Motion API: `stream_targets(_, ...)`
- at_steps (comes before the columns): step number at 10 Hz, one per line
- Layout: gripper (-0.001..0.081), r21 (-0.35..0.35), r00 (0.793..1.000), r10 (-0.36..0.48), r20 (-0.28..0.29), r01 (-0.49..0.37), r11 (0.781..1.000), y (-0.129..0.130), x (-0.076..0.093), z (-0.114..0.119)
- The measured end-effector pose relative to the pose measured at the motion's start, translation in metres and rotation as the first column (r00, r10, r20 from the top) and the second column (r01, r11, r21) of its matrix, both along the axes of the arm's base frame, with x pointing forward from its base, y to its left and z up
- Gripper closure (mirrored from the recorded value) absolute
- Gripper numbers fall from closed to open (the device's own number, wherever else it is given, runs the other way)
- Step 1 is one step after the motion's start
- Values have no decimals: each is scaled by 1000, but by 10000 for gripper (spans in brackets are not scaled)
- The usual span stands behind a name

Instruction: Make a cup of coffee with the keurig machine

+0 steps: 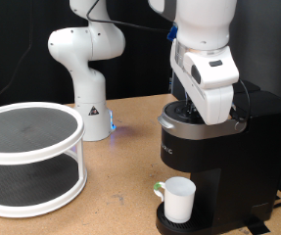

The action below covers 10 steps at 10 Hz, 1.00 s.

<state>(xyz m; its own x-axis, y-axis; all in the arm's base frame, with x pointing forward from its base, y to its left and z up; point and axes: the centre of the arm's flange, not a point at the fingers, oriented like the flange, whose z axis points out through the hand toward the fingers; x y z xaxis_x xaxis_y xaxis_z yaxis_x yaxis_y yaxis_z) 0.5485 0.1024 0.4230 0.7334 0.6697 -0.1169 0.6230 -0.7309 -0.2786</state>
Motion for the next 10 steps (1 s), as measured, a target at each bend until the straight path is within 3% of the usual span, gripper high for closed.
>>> stream_targets(2, 805, 18, 1000, 27, 9, -27, 999, 0, 0, 1)
stream_targets(7, 805, 135, 992, 87, 95, -99, 986, 5, -2, 8)
stream_targets(10, 805, 126, 984, 130, 121, -145, 981, 3, -15, 31)
